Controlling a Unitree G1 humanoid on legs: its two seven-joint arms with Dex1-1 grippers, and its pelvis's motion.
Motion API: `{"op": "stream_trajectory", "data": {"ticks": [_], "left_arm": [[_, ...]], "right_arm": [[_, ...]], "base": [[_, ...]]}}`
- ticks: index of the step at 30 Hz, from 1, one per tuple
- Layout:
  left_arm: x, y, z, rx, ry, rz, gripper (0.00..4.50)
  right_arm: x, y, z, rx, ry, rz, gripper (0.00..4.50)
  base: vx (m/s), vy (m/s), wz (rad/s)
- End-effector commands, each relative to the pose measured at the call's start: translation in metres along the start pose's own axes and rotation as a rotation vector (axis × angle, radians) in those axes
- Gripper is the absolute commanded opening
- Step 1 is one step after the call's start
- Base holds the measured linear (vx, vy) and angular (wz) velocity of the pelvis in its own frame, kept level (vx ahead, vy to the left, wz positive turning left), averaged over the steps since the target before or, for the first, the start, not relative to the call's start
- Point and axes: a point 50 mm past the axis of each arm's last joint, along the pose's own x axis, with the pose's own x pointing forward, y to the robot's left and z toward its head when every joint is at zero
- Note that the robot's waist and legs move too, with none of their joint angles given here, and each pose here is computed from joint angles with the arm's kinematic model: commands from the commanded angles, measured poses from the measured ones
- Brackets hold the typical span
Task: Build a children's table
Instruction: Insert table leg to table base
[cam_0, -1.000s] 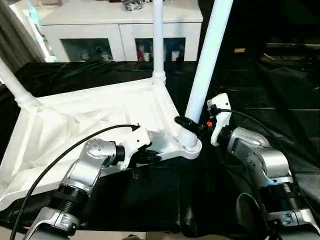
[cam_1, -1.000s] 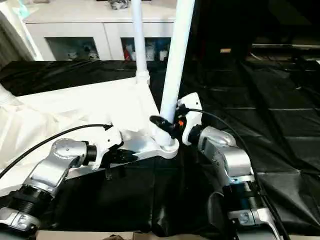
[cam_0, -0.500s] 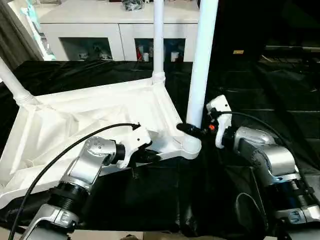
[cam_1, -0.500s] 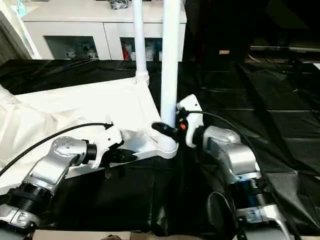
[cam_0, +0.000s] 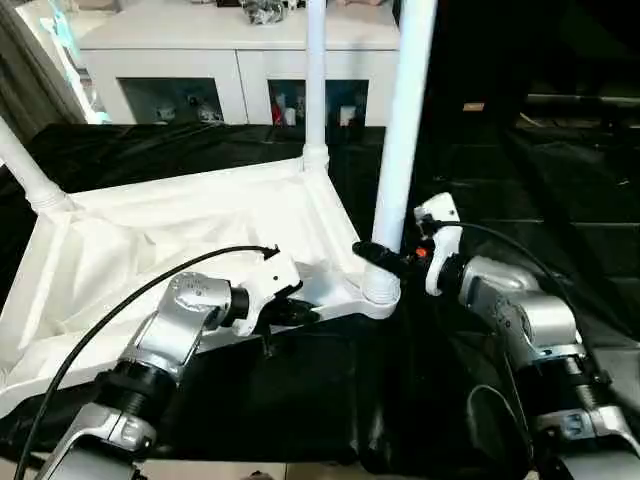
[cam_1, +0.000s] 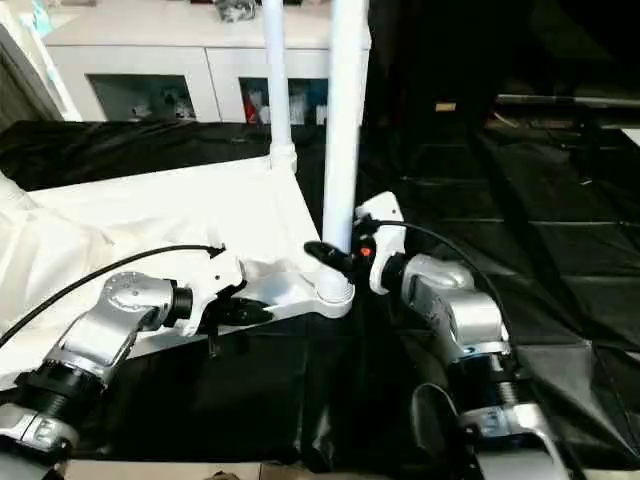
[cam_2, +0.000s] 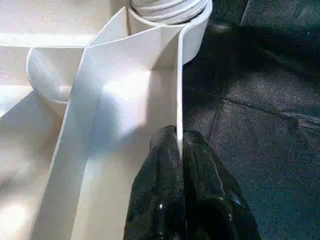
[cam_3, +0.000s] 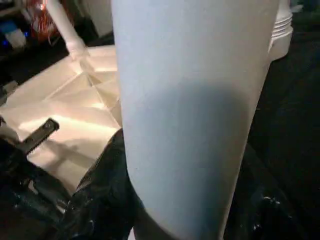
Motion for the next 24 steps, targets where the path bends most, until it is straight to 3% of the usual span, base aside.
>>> {"op": "stream_trajectory", "data": {"ticks": [1,11,16,24], "left_arm": [[0.001,-0.003,-0.013,-0.035,0.049,-0.023,0.00],[0.000,0.002,-0.012,-0.025,0.050,-0.011,0.00],[-0.001,0.006,-0.010,-0.023,0.053,-0.003,0.00],[-0.004,0.009,-0.011,-0.021,0.060,0.002,0.00]], "right_arm": [[-0.004,-0.004,-0.021,0.061,0.049,-0.033,1.85],[-0.016,0.000,-0.052,0.090,0.013,-0.081,1.85],[-0.018,0.001,-0.059,0.088,-0.044,-0.116,1.85],[-0.018,0.011,-0.066,-0.077,-0.021,-0.098,1.84]], "base": [[0.000,0.000,0.00],[0.000,0.000,0.00],[0.000,0.000,0.00],[0.000,0.000,0.00]]}}
